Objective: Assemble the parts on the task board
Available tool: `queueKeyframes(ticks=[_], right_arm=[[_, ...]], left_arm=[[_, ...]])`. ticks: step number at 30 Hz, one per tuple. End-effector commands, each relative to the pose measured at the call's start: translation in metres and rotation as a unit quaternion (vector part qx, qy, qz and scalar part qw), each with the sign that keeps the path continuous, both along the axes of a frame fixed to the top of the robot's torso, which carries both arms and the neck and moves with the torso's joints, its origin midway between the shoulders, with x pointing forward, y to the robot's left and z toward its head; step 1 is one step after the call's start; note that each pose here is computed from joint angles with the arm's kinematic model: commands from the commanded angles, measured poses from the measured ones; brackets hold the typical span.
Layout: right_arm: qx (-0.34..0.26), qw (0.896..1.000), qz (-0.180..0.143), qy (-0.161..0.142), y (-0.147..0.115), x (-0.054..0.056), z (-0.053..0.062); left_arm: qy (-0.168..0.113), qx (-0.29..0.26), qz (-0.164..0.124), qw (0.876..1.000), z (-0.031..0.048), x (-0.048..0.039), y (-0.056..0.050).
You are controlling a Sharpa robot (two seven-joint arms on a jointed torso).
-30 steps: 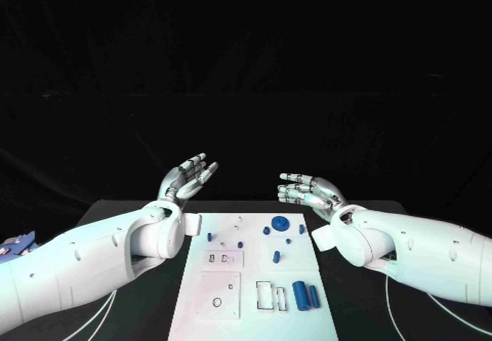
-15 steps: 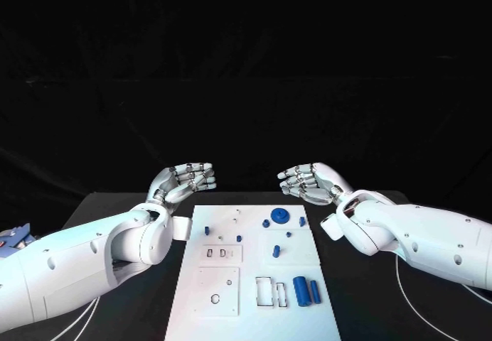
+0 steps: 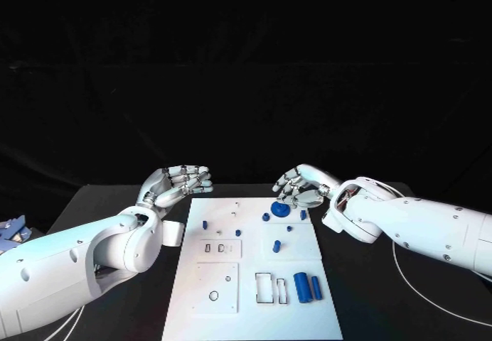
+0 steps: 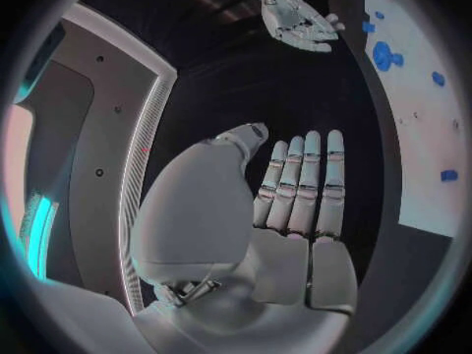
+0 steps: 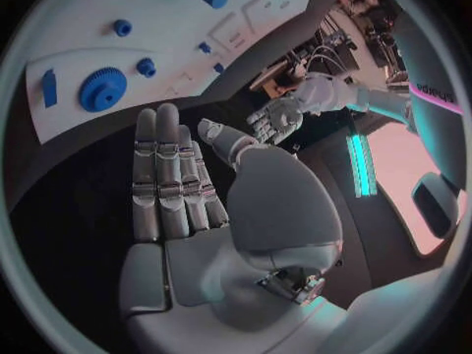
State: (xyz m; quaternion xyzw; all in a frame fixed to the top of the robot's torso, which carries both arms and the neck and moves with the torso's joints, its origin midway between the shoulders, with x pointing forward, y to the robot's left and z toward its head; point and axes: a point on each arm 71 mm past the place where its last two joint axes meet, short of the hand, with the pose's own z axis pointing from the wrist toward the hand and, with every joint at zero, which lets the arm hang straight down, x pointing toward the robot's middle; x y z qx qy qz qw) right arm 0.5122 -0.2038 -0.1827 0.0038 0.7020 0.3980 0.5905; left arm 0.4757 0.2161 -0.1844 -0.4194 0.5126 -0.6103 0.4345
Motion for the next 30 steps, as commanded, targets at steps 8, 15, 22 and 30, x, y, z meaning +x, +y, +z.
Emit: queueKeyframes(ticks=[8, 15, 22, 30], right_arm=[[-0.195, 0.977, 0.025, -0.079, 0.022, 0.001, -0.001], [-0.237, 0.967, 0.008, -0.098, 0.029, 0.003, -0.001], [-0.253, 0.962, 0.003, -0.105, 0.033, 0.004, -0.002], [-0.26, 0.96, 0.007, -0.106, 0.039, 0.005, -0.005]], left_arm=[[-0.019, -0.017, -0.05, 0.998, 0.0127, -0.0152, -0.012], [-0.017, -0.023, -0.054, 0.998, 0.0155, -0.0183, -0.014], [-0.015, -0.024, -0.056, 0.998, 0.0162, -0.0194, -0.015], [-0.012, -0.027, -0.058, 0.998, 0.0166, -0.0201, -0.017]])
